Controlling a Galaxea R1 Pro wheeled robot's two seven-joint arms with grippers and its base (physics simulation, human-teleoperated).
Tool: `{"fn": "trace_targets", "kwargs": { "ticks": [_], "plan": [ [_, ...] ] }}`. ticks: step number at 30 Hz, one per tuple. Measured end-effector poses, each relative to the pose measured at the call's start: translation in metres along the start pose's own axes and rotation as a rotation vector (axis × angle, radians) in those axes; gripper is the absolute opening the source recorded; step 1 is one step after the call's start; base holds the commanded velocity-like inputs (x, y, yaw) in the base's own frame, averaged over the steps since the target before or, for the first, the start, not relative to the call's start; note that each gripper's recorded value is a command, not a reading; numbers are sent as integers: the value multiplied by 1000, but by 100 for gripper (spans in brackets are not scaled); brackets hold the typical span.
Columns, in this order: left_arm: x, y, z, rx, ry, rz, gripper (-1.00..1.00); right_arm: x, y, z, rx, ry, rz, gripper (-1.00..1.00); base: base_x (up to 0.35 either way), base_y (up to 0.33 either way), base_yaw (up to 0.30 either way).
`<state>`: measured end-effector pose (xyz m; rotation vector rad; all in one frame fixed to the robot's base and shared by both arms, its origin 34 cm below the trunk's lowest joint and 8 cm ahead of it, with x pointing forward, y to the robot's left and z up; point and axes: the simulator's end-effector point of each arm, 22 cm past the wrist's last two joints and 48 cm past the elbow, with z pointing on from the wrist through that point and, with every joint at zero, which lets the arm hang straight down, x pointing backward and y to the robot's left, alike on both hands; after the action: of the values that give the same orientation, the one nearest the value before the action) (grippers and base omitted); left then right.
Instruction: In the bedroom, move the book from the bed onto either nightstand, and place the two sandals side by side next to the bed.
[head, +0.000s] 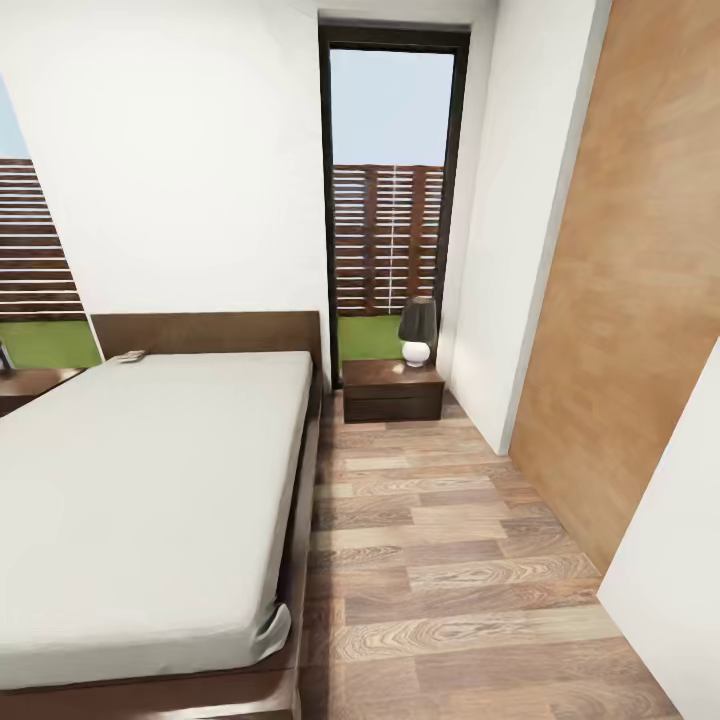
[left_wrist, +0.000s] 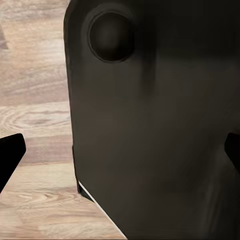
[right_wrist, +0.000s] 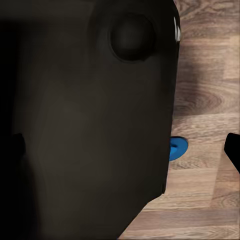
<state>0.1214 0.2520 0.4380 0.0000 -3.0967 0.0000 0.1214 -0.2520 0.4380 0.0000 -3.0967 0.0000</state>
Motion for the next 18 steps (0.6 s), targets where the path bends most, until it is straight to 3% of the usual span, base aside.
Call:
{"fn": "trace_targets", "kwargs": {
  "ticks": [5,18],
  "plan": [
    [6,9,0,-6,-5,-4,100,-3,5,0,-11,-6,-5,100,0,0,0],
    [-30,4,-1,1,-79,-61,100,-15,4,0,-9,-22,-5,100,0,0,0]
  ]
}}
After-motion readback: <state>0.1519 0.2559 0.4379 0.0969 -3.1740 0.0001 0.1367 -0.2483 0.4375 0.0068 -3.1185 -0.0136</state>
